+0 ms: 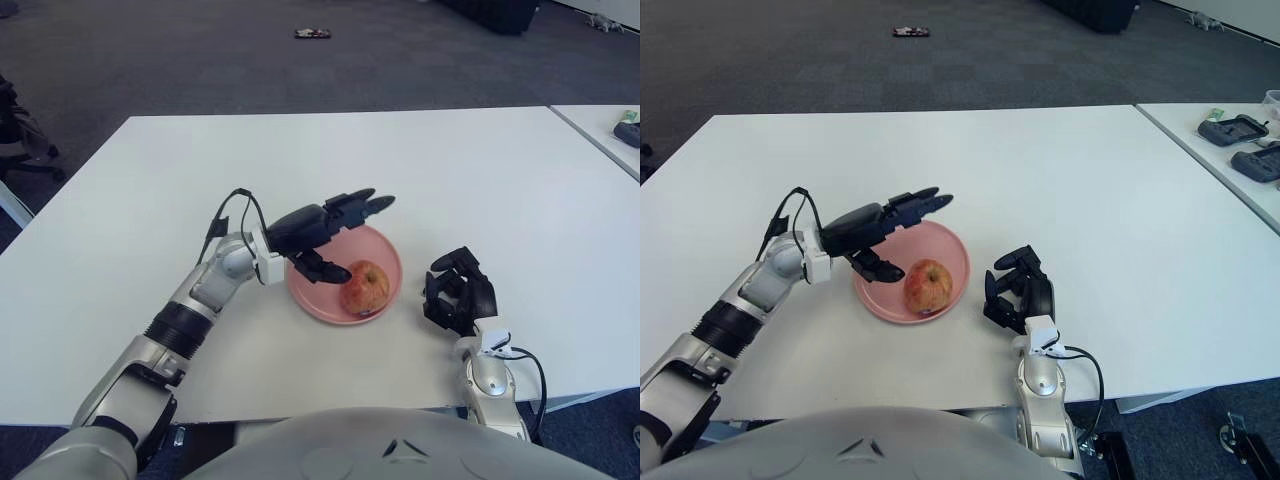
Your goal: Put the apple into the plate.
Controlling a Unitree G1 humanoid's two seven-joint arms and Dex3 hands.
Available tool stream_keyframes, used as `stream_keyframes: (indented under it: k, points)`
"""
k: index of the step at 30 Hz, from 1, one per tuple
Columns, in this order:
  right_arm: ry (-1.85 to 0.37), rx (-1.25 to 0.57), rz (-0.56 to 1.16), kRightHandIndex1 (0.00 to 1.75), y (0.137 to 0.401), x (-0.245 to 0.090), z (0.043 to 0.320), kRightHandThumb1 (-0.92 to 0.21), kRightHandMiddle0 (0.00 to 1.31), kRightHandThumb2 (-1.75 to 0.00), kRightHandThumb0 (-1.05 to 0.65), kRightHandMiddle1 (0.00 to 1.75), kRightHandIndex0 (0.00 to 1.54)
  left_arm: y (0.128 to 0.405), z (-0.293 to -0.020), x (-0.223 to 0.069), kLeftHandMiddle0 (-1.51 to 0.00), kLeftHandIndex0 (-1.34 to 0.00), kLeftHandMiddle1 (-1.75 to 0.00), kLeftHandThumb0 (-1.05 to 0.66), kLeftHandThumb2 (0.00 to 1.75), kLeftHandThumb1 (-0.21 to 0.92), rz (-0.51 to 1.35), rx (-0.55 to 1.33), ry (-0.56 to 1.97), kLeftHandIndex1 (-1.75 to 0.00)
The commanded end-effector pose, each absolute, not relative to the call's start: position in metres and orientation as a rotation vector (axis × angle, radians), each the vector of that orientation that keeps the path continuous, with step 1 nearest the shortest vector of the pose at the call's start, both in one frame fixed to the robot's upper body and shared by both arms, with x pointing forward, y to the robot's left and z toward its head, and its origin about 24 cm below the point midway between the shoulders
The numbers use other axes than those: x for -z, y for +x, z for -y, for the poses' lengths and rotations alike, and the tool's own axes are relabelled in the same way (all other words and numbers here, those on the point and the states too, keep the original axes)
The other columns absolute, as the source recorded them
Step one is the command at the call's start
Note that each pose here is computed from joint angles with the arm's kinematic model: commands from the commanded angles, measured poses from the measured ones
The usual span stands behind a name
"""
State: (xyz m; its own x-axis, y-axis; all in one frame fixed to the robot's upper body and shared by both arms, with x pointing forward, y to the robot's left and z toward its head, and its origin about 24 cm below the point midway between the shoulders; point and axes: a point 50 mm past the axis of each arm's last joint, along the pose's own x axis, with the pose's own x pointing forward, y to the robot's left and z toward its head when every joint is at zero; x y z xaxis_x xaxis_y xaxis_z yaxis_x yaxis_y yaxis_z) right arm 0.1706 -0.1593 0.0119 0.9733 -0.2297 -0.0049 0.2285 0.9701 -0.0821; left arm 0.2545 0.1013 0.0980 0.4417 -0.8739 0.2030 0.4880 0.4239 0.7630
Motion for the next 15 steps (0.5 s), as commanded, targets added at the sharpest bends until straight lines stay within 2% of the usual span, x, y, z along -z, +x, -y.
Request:
stream_keyframes:
  k: [1,4,6,10,12,15]
  points:
    - [-0.072,0.222,0.027,1.67,0.175,-0.014,0.159,-0.53,0.44,-1.05,-0.41,1.75,0.73,0.255,-0.121,-0.089,0.00,0.00,0.00,-1.05,0.56,0.92,0.595,0.848,0.641,0.00]
    - [-0.069,0.220,0.034,1.67,0.175,-0.014,0.159,-0.53,0.45,-1.06,-0.42,1.75,0.73,0.266,-0.131,-0.074,0.00,0.00,0.00,-1.05,0.58,0.92,0.483,0.753,0.511,0.00]
    - [-0.068,0.220,0.038,1.66,0.175,-0.013,0.159,-0.53,0.45,-1.06,-0.42,1.75,0.73,0.268,-0.136,-0.074,0.00,0.00,0.00,-1.05,0.62,0.92,0.442,0.684,0.410,0.00]
    - [-0.070,0.221,0.042,1.66,0.174,-0.013,0.159,-0.53,0.45,-1.06,-0.42,1.75,0.74,0.253,-0.134,-0.111,0.00,0.00,0.00,-1.05,0.71,0.92,0.524,0.592,0.226,0.00]
    - [-0.071,0.221,0.043,1.65,0.175,-0.012,0.159,-0.53,0.45,-1.06,-0.42,1.75,0.74,0.243,-0.141,-0.113,0.00,0.00,0.00,-1.05,0.77,0.92,0.537,0.557,0.151,0.00]
    - [-0.071,0.221,0.043,1.65,0.175,-0.012,0.158,-0.53,0.45,-1.06,-0.42,1.75,0.74,0.246,-0.151,-0.095,0.00,0.00,0.00,-1.05,0.81,0.92,0.481,0.510,-0.068,0.00]
